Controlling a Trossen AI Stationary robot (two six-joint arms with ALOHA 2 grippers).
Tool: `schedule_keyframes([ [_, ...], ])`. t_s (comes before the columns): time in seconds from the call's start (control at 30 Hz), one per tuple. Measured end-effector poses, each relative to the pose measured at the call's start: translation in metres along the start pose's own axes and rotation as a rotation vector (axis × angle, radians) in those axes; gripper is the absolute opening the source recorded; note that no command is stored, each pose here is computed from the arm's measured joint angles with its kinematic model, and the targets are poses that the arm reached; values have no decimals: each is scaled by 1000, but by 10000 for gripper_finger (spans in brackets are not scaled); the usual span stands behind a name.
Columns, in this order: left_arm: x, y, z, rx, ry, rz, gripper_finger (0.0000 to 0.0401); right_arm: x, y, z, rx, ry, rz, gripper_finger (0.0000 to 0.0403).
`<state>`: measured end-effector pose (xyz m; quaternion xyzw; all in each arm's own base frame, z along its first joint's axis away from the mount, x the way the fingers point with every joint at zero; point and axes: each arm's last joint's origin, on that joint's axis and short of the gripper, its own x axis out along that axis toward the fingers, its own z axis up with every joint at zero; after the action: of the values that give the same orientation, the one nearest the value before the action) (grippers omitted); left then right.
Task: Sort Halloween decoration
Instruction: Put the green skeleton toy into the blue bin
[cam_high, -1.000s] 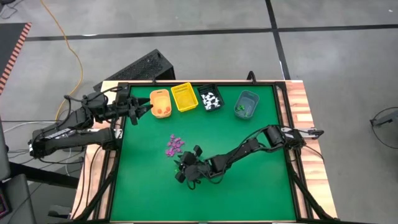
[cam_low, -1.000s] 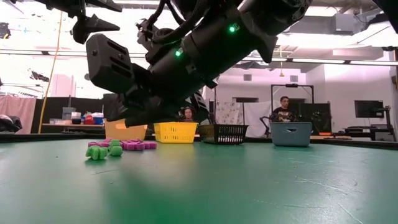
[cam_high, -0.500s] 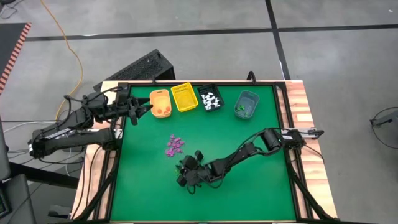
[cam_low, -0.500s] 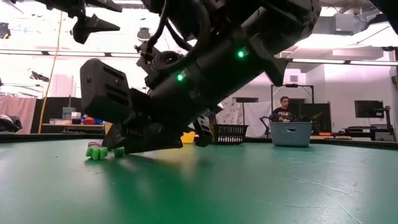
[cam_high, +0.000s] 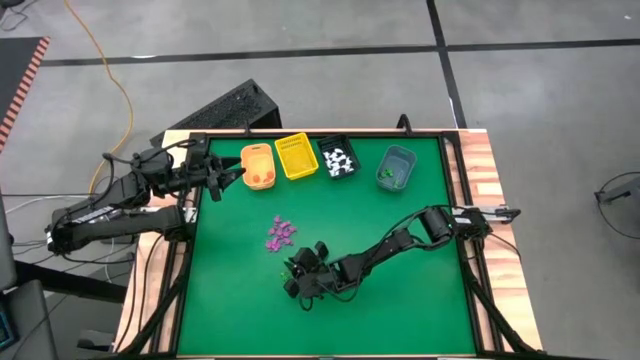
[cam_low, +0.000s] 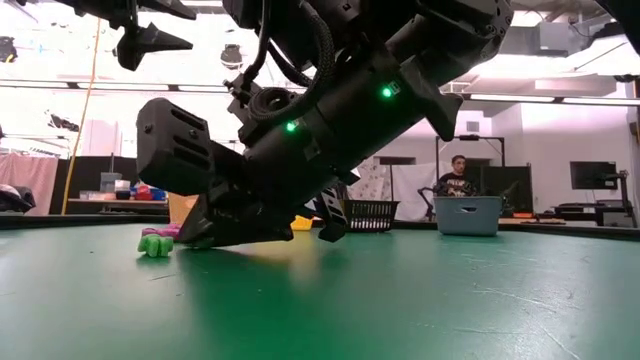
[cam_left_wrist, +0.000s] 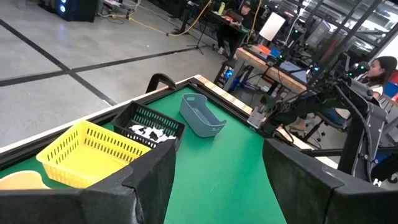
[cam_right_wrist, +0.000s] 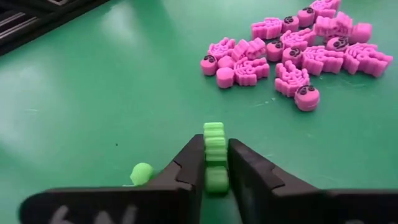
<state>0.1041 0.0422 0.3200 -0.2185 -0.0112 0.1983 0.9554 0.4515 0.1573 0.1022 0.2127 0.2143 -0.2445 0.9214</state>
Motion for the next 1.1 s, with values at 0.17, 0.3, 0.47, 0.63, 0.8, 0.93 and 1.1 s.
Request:
schedule_keyframes([
  [0.17, 0, 0, 0, 0, 0, 0, 232, 0, 1, 0, 9, -8, 6, 41],
  [0.3, 0, 0, 0, 0, 0, 1, 232, -3, 3, 4, 24, -18, 23, 9],
  [0.47, 0, 0, 0, -1, -1, 1, 232, -13, 5, 20, -17, -46, 14, 8],
  [0.63, 0, 0, 0, -2, -6, 12, 232, -29, 9, 56, -52, -122, 24, 8],
  [0.8, 0, 1, 0, -12, -11, 22, 232, -37, -3, 83, -81, -180, -94, 8],
  [0.93, 0, 1, 0, -21, -15, 31, 232, -45, -20, 111, -76, -201, -217, 8],
  [1.1, 0, 2, 1, -30, -31, 62, 231, -47, -53, 135, -103, -125, -346, 8],
])
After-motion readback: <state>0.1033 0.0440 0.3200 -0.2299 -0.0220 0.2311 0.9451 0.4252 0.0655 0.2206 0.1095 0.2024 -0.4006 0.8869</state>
